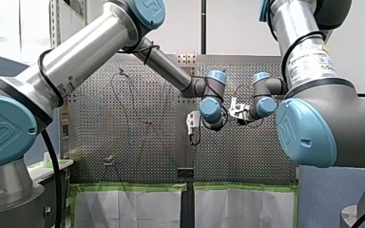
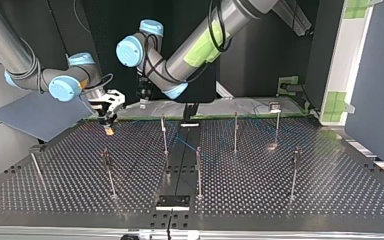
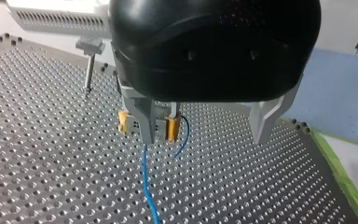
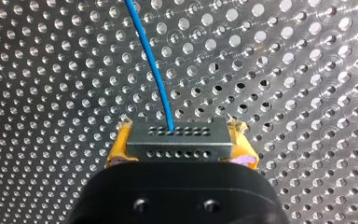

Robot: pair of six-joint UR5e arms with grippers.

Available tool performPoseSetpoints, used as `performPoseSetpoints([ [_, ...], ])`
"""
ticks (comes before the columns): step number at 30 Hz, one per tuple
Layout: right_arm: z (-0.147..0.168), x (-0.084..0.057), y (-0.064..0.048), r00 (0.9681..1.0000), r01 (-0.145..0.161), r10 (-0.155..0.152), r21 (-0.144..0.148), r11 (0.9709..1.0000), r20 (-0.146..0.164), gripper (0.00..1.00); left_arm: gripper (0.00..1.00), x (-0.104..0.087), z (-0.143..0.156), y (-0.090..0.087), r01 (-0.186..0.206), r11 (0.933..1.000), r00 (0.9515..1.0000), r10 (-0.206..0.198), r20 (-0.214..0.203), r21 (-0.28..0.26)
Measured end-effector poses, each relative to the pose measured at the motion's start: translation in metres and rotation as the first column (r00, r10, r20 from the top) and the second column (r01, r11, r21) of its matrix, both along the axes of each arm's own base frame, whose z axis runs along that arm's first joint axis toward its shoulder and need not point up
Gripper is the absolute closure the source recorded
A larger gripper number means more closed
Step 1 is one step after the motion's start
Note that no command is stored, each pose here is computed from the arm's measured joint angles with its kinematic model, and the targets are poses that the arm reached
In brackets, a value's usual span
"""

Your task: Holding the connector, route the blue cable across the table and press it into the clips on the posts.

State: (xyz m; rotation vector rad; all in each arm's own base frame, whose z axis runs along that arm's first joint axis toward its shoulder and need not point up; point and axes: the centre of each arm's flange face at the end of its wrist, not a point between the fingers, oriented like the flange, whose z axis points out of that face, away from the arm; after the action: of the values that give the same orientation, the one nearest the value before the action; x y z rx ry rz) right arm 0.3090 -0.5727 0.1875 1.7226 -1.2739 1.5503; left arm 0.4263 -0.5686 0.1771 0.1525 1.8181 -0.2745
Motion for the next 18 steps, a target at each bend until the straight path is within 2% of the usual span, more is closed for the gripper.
performPoseSetpoints([
  [7,0.0,0.0,0.0,1.0,0.0,0.0,0.0,1.0,0.001,1.0,0.0,0.014,-0.014,-0.014,-0.008,0.9999,0.9999,0.008,0.014,-0.014],
  [12,0.0,0.0,0.0,1.0,0.0,0.0,-0.001,1.0,0.001,1.0,0.0,0.022,0.001,-0.026,-0.015,0.998,0.9985,0.019,0.051,-0.061],
  [18,0.0,0.0,0.0,1.0,0.0,0.0,-0.001,1.0,0.002,1.0,0.0,0.027,0.011,-0.028,-0.05,0.9953,0.996,0.056,0.07,-0.083],
])
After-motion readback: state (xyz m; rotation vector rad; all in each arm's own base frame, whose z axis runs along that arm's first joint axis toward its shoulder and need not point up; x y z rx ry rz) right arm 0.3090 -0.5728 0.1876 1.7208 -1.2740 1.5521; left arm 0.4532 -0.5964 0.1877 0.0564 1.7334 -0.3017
